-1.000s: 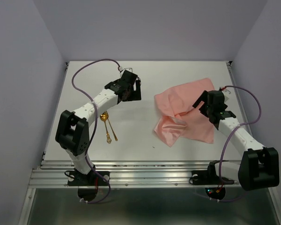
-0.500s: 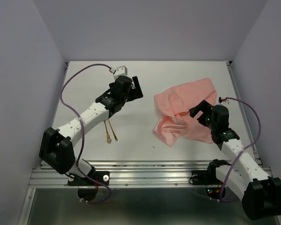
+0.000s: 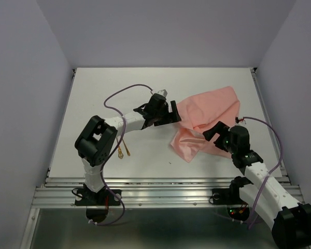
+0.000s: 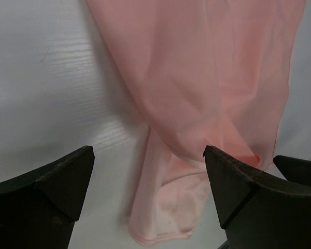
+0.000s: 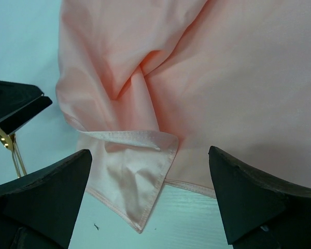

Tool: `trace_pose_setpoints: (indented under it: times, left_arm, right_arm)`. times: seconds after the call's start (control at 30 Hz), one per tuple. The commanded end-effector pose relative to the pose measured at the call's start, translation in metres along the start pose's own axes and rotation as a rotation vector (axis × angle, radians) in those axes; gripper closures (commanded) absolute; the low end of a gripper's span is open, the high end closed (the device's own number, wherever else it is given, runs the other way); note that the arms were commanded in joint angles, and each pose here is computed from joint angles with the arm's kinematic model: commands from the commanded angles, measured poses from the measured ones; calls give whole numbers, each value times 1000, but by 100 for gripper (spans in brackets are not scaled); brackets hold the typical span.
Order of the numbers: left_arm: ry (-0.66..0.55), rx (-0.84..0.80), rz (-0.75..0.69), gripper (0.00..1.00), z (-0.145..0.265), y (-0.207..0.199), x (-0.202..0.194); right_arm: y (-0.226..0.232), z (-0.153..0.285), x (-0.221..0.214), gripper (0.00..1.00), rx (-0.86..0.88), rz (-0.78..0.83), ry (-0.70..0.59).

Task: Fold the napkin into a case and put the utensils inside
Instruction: Pick up the crumpled napkin from the center of the board.

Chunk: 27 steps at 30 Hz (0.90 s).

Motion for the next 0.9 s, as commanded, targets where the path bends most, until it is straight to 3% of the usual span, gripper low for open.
trace_pose_setpoints:
  times: [0.0,0.3,0.43,0.6,0.67,0.7,0.77,0.8,0.83,0.87]
  left_arm:
    - [5,-26,30,1,-15,-22,17]
    - [30,-19,59,2,-32,-21,1]
    - [40,-25,65,8,-42,-22,2]
    - [31,-23,56,33,-47,-25,7]
    - [-4,-19,33,50,-42,-28,17]
    - [-11,-18,24,65,-40,-29,18]
    - [-22,-4,10,100,-38,-31,27]
    - [-20,3,-4,100,-38,-31,29]
    - [-13,23,-9,100,-37,-29,30]
    - [-14,31,-15,100,-36,-29,32]
  right_arm:
    - [2,-1,-4,0,26,0,17]
    - [7,-9,-9,0,47,3,58]
    - [5,-17,-12,3,4,13,101]
    - [18,-30,-21,7,34,41,135]
    - [24,-38,-26,8,27,55,154]
    - [26,-40,-26,9,19,58,159]
    - [35,-48,-27,23,11,68,166]
    - [36,-50,-25,31,-6,67,152]
    - [35,-52,-20,49,-33,54,123]
    - [36,-53,-17,56,-48,46,114]
Point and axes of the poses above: each gripper's point midway between its finger pads, its own z axis back along the fingers, its own y axis along the line the jaws close on, x = y × z, the point moved 5 cm from there along z, back along the fingers, and after that the axes turned 2 degrees about -z, right-handed, at the moved point
